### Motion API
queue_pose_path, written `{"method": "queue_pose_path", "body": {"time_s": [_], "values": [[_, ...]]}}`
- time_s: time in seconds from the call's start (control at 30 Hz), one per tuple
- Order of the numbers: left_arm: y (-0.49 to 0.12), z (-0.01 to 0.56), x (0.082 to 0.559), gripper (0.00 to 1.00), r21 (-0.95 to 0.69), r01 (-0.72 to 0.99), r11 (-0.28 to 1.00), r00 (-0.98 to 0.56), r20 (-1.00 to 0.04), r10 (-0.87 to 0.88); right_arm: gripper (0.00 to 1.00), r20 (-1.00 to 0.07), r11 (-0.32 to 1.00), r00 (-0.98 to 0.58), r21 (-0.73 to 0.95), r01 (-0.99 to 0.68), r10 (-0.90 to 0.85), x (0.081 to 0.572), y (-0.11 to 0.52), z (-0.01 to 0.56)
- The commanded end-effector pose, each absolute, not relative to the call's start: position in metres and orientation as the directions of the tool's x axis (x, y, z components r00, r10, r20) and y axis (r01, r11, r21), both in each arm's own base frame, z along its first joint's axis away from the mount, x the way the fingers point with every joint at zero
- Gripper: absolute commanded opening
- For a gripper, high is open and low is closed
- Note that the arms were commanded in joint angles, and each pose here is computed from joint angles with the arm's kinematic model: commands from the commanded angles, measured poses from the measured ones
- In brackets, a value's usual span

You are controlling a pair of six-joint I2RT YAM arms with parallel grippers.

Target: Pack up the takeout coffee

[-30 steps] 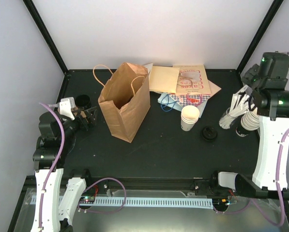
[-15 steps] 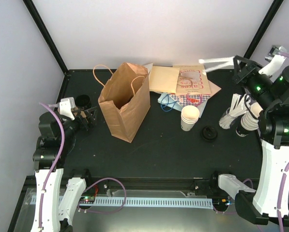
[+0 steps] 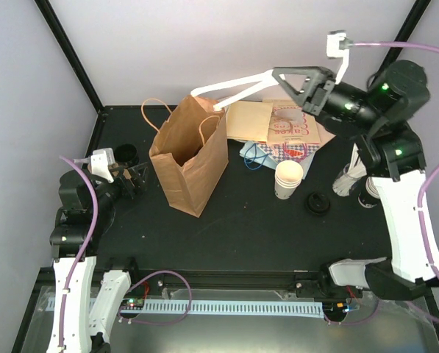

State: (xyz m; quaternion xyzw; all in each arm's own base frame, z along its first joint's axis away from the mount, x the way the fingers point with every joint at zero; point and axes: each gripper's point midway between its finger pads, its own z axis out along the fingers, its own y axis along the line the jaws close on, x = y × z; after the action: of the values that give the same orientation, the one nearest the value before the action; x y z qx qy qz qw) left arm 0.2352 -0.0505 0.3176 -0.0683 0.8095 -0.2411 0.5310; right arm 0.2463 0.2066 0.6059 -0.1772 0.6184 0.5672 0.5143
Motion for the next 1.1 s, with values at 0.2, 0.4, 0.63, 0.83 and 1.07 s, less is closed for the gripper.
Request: {"method": "queue_pose_path", "body": {"time_s": [0.2, 0.4, 0.63, 0.83, 1.07], "values": [[-0.055, 0.331, 0.231, 0.99, -0.454, 0.188, 0.871, -0.398, -0.846, -0.355, 0.01, -0.871, 0.122, -0.458, 0.481, -0.868, 0.177, 0.232, 0.29, 0.583], [-0.054, 0.332, 0.229, 0.99, -0.448, 0.185, 0.875, -0.4, -0.847, -0.35, 0.01, -0.869, 0.214, -0.485, 0.494, -0.842, 0.098, 0.257, 0.312, 0.54], [-0.054, 0.33, 0.229, 0.99, -0.449, 0.182, 0.875, -0.402, -0.846, -0.35, 0.01, -0.866, 0.389, -0.496, 0.479, -0.787, 0.063, 0.291, 0.311, 0.502], [-0.054, 0.33, 0.23, 0.99, -0.448, 0.181, 0.876, -0.403, -0.846, -0.35, 0.01, -0.869, 0.43, -0.494, 0.46, -0.777, 0.037, 0.301, 0.317, 0.493], [-0.054, 0.328, 0.23, 0.99, -0.449, 0.179, 0.875, -0.409, -0.843, -0.349, 0.77, -0.88, 0.423, -0.475, 0.436, -0.795, 0.013, 0.303, 0.331, 0.495]]}}
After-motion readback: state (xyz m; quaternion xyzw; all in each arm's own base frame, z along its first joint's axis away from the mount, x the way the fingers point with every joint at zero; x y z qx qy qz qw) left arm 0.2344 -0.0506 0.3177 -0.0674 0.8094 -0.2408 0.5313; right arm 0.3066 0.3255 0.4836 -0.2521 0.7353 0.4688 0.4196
